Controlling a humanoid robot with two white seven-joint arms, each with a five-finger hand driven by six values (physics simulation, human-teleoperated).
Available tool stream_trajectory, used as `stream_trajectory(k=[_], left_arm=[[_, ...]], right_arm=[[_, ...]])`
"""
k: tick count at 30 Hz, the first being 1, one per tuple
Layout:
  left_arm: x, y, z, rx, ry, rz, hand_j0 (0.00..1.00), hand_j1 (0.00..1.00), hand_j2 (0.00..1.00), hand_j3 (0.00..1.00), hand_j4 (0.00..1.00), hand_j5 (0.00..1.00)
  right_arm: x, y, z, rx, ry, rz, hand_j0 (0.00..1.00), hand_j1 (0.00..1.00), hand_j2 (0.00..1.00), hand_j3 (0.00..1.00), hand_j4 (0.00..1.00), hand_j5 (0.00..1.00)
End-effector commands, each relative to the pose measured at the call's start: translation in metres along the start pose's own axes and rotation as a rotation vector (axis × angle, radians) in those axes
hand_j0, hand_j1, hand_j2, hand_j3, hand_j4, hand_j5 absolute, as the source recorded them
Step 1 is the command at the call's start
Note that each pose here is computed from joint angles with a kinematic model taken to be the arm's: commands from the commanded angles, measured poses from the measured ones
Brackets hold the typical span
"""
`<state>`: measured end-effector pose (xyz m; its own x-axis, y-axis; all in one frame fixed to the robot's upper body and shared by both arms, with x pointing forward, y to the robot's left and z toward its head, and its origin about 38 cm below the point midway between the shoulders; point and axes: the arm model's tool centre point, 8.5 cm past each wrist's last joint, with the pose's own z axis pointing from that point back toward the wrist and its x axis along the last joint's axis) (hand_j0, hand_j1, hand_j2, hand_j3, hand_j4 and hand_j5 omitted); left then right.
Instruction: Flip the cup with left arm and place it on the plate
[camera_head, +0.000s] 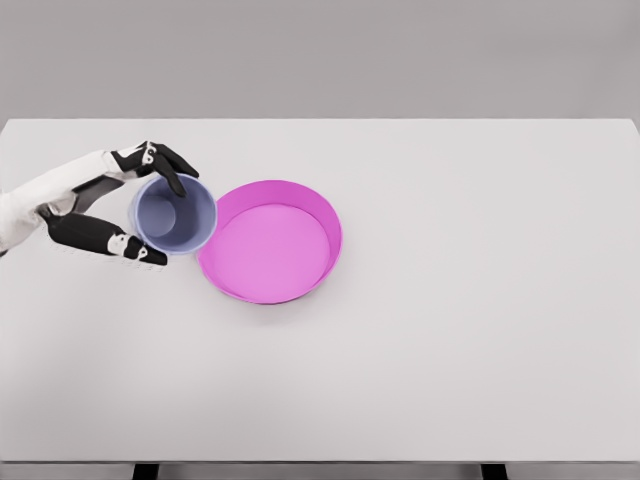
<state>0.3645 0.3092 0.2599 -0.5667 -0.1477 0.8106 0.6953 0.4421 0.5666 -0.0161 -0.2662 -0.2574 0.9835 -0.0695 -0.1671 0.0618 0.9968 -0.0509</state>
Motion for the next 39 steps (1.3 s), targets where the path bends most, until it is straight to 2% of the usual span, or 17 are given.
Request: stream_trajectory(k=[1,7,9,13,16,18,21,26,30,34,38,39], left_arm=[[-0.012,-0.009,-0.013,0.019,0.027,0.098,0.42,0.42,0.42,0.42,0.42,0.42],[-0.017,-0.007,-0.034,0.042,0.038,0.206,0.41,0.41,0.41,0.41,0.41,0.41],[-0.012,-0.004,-0.046,0.051,-0.007,0.241,0.41,0.41,0.41,0.41,0.41,0.41],[-0.013,-0.015,-0.073,0.074,-0.112,0.337,0.41,0.41,0.41,0.41,0.41,0.41],[-0.015,-0.025,-0.096,0.073,-0.159,0.396,0.41,0.41,0.41,0.41,0.41,0.41],[-0.024,-0.032,-0.109,0.091,-0.186,0.441,0.41,0.41,0.41,0.41,0.41,0.41],[-0.045,-0.044,-0.122,0.116,-0.177,0.508,0.42,0.42,0.42,0.42,0.42,0.42],[-0.064,-0.055,-0.123,0.131,-0.147,0.580,0.44,0.44,0.44,0.44,0.44,0.44],[-0.079,-0.059,-0.112,0.147,-0.101,0.601,0.44,0.44,0.44,0.44,0.44,0.44],[-0.084,-0.061,-0.105,0.160,-0.089,0.599,0.45,0.45,0.45,0.45,0.45,0.45],[-0.084,-0.059,-0.096,0.185,-0.122,0.562,0.45,0.45,0.45,0.45,0.45,0.45],[-0.092,-0.059,-0.092,0.197,-0.099,0.567,0.45,0.45,0.45,0.45,0.45,0.45]], right_arm=[[0.000,0.000,0.000,0.000,0.000,0.000,1.00,1.00,1.00,1.00,1.00,1.00],[0.000,0.000,0.000,0.000,0.000,0.000,1.00,1.00,1.00,1.00,1.00,1.00],[-0.001,0.000,0.000,0.000,0.001,0.000,1.00,1.00,1.00,1.00,1.00,1.00],[0.000,0.000,0.000,0.000,0.000,0.000,1.00,1.00,1.00,1.00,1.00,1.00],[-0.001,0.000,0.000,0.000,0.001,0.000,1.00,1.00,1.00,1.00,1.00,1.00],[0.000,0.000,0.000,0.000,0.000,0.000,1.00,1.00,1.00,1.00,1.00,1.00],[0.000,0.000,0.000,0.000,0.000,0.000,1.00,1.00,1.00,1.00,1.00,1.00],[0.000,0.000,0.000,0.000,0.000,0.000,1.00,1.00,1.00,1.00,1.00,1.00],[0.000,0.000,0.000,0.000,0.000,0.000,1.00,1.00,1.00,1.00,1.00,1.00],[0.000,0.000,0.000,0.000,0.000,0.000,1.00,1.00,1.00,1.00,1.00,1.00],[0.000,0.000,0.000,0.000,0.000,0.000,1.00,1.00,1.00,1.00,1.00,1.00],[0.000,0.000,0.000,0.000,0.000,0.000,1.00,1.00,1.00,1.00,1.00,1.00]])
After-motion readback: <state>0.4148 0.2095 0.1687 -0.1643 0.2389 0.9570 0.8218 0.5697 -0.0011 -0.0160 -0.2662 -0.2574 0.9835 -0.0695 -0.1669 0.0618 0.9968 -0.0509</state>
